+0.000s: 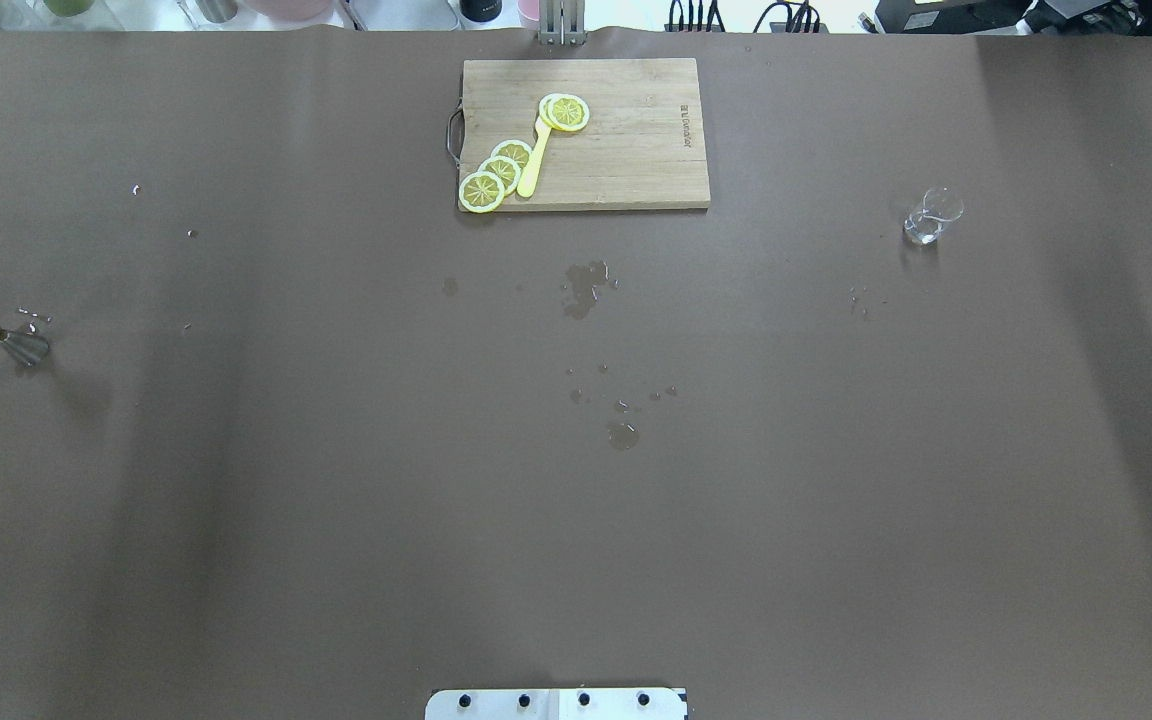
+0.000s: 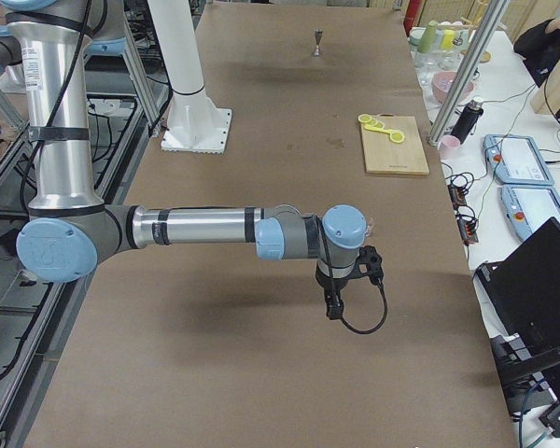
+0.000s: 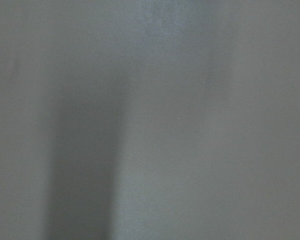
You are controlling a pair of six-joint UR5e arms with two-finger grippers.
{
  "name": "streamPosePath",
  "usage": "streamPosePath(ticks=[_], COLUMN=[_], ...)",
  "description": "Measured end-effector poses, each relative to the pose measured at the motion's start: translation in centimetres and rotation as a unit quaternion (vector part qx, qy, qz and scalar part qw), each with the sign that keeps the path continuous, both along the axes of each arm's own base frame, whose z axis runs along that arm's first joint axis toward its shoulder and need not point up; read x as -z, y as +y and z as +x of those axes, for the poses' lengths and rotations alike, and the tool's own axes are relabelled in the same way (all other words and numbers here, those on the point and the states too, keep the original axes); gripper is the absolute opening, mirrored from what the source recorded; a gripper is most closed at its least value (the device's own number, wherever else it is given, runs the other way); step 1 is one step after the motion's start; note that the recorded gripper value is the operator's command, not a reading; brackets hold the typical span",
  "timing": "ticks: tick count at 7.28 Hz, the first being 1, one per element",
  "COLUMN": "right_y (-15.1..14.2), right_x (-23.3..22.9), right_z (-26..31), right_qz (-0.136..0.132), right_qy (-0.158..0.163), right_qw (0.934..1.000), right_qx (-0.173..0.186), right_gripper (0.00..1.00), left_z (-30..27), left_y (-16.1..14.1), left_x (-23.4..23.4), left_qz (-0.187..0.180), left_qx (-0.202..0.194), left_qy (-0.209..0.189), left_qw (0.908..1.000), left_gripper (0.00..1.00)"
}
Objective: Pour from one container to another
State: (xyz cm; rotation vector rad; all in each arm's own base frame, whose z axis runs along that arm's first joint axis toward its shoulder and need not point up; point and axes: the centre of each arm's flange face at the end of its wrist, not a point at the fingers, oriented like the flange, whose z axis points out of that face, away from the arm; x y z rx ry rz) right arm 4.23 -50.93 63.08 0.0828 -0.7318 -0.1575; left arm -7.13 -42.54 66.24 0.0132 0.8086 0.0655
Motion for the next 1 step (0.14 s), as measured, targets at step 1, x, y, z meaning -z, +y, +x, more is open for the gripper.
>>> streamPosePath(ticks=[1], right_y=[0.07], right_x=[-0.06], right_z=[0.01], right_qz=[0.000], right_qy=[0.000], right_qw=[1.0000], right_qx=[0.000], right_gripper=[1.00], left_z=[0.00], left_y=[0.00], left_x=[-0.02], left_qz=[0.000], left_qx=[0.000], left_qy=[0.000], left_qw=[1.0000], left_gripper=[0.99])
